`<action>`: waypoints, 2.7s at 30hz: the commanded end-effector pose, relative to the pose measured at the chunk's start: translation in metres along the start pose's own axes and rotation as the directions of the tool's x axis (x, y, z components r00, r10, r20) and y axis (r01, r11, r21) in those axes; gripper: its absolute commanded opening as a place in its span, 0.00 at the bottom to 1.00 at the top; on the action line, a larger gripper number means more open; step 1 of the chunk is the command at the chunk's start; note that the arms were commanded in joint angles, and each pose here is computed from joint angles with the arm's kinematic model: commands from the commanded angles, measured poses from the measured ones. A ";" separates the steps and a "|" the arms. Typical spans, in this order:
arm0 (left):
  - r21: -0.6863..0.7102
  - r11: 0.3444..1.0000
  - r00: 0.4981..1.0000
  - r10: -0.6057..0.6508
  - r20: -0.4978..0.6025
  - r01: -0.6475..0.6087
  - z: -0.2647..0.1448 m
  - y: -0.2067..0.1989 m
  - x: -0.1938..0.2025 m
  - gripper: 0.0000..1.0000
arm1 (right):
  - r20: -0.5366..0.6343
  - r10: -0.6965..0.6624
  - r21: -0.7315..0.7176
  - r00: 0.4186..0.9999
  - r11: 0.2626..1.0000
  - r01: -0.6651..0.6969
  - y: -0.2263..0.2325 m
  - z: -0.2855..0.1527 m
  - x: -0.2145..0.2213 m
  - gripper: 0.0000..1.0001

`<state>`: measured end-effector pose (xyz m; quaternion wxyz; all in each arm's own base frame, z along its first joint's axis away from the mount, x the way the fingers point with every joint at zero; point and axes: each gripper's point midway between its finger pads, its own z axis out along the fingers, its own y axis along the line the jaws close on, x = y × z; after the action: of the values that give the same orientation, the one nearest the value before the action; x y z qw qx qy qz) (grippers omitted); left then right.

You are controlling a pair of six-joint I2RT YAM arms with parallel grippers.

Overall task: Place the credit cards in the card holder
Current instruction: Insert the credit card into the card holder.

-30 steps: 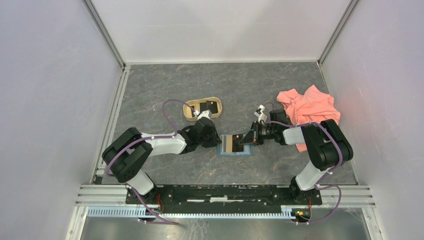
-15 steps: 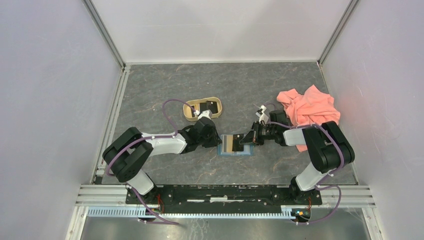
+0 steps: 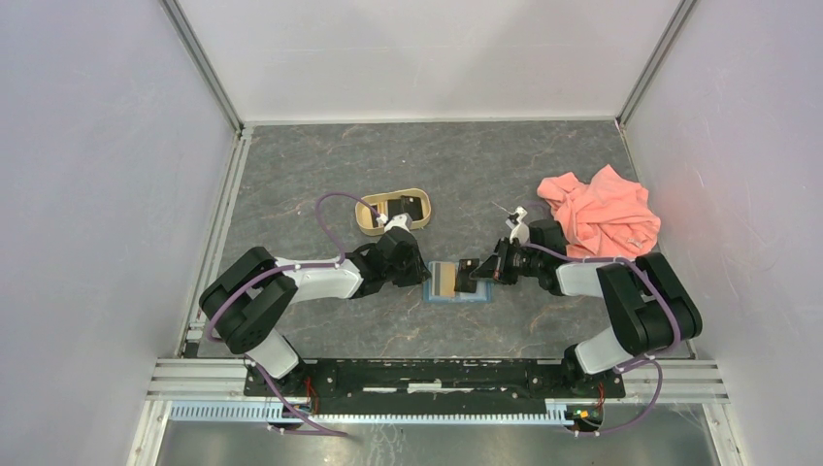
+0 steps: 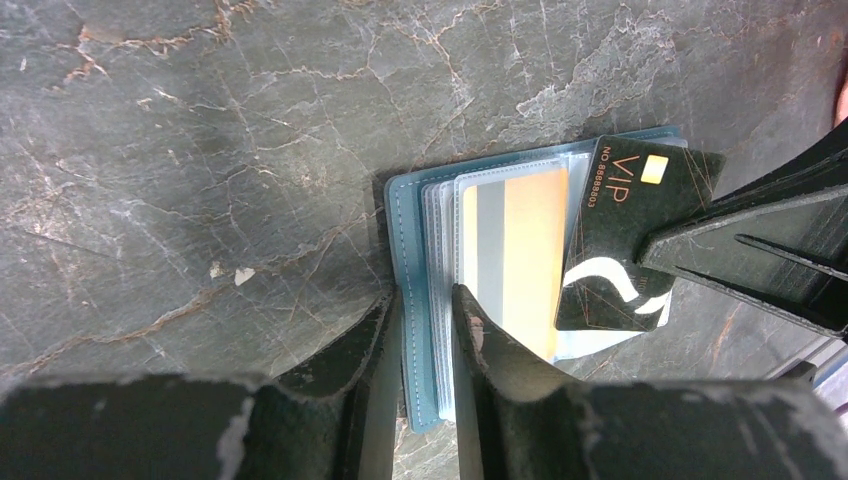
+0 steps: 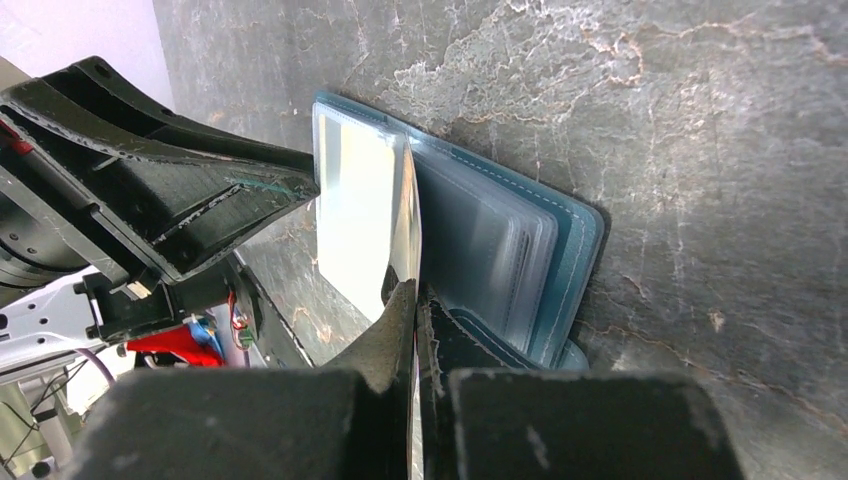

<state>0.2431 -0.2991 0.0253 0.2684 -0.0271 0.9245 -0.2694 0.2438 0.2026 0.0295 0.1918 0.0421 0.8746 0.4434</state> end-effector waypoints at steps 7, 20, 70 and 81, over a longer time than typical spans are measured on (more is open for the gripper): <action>-0.048 0.999 0.997 -0.007 -0.075 0.003 0.003 0.014 0.022 0.30 | 0.031 -0.003 0.012 1.000 1.000 0.003 -0.001 0.010 -0.001 0.00; -0.045 0.999 0.997 -0.007 -0.072 0.004 0.003 0.013 0.021 0.29 | 0.020 0.015 0.045 1.000 0.999 -0.016 -0.007 0.005 0.016 0.00; 0.050 0.999 1.000 -0.012 -0.011 0.012 -0.009 0.007 0.013 0.31 | -0.164 -0.384 0.005 0.909 0.921 0.390 0.019 0.026 0.015 0.55; 0.197 0.980 0.987 -0.034 0.155 0.003 -0.046 -0.005 -0.008 0.38 | -0.243 -0.603 0.069 0.760 0.771 0.633 0.019 0.029 0.007 0.63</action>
<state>0.2131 -0.2760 0.0308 0.2830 -0.0201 0.9046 -0.3182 0.2376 0.2514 0.0323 0.2107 -0.2271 0.8779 0.3652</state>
